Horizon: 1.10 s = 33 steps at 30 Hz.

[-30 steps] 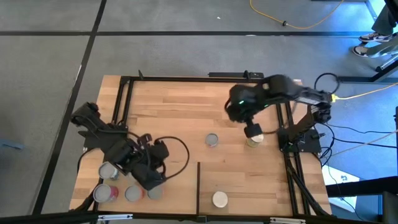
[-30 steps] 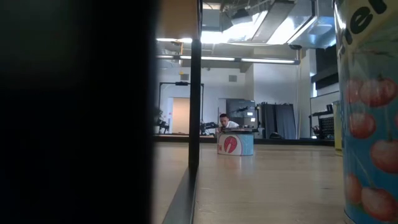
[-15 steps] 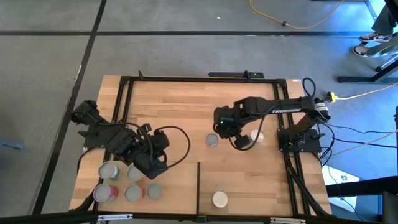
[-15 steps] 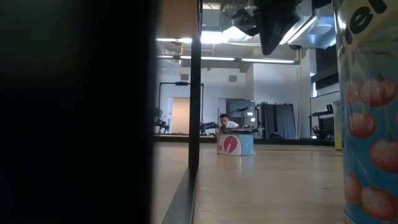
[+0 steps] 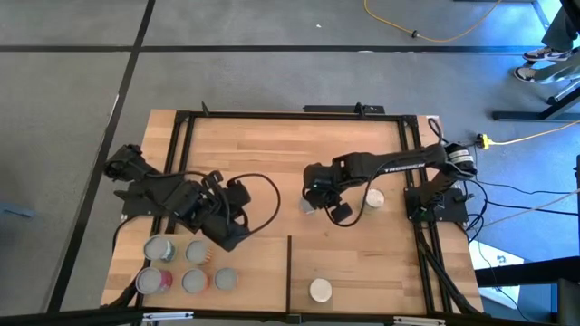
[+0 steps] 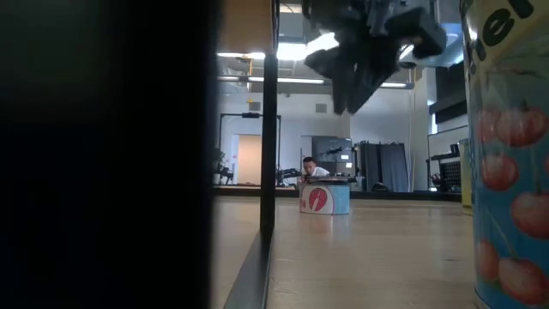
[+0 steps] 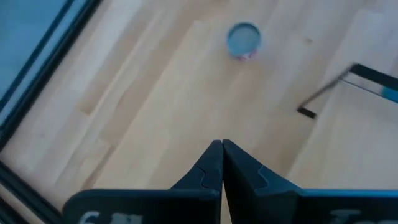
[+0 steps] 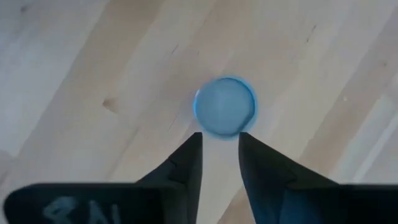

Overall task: Pick and place cans onto a shelf
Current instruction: Put the canned tuna on the shelf

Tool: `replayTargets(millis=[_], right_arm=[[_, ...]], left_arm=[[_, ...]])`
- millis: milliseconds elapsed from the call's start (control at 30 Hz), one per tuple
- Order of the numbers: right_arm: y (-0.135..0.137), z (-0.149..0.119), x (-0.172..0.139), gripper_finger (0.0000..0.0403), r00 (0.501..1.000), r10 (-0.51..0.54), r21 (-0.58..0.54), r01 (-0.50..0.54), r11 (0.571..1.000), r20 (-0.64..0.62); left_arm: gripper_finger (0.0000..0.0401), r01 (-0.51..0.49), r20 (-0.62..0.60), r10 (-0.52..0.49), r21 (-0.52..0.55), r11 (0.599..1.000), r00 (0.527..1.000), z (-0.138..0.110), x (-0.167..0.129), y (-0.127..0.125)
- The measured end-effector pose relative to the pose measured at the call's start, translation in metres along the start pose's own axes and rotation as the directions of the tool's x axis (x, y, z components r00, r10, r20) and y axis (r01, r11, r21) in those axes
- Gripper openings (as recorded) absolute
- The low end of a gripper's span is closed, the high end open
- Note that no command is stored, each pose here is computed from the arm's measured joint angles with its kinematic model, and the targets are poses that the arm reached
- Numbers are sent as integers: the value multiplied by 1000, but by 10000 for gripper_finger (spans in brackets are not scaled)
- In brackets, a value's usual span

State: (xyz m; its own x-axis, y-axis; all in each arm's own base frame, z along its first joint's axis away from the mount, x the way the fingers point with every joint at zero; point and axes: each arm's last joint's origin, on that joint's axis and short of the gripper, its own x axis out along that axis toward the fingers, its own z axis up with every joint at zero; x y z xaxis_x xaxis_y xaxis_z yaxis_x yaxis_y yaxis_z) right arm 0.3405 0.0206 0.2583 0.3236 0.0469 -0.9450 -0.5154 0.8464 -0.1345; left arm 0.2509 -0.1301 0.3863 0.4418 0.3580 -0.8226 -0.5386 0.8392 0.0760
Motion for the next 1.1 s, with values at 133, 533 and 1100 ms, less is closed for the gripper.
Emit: replayTargets(millis=[133, 533, 1100], right_arm=[[1, -4, 21, 107, 1000, -6, -7, 6, 1000, 11], [14, -17, 68, 107, 1000, 8, -176, -8, 984, -1], [20, -29, 99, 107, 1000, -8, -198, 14, 980, 29]], left_arm=[[0, -29, -3, 29, -30, 999, 1000, 6, 7, 5], [0, -76, 3, 76, -5, 997, 997, 15, 14, 14], [0, -82, -5, 82, -4, 997, 997, 15, 15, 15]])
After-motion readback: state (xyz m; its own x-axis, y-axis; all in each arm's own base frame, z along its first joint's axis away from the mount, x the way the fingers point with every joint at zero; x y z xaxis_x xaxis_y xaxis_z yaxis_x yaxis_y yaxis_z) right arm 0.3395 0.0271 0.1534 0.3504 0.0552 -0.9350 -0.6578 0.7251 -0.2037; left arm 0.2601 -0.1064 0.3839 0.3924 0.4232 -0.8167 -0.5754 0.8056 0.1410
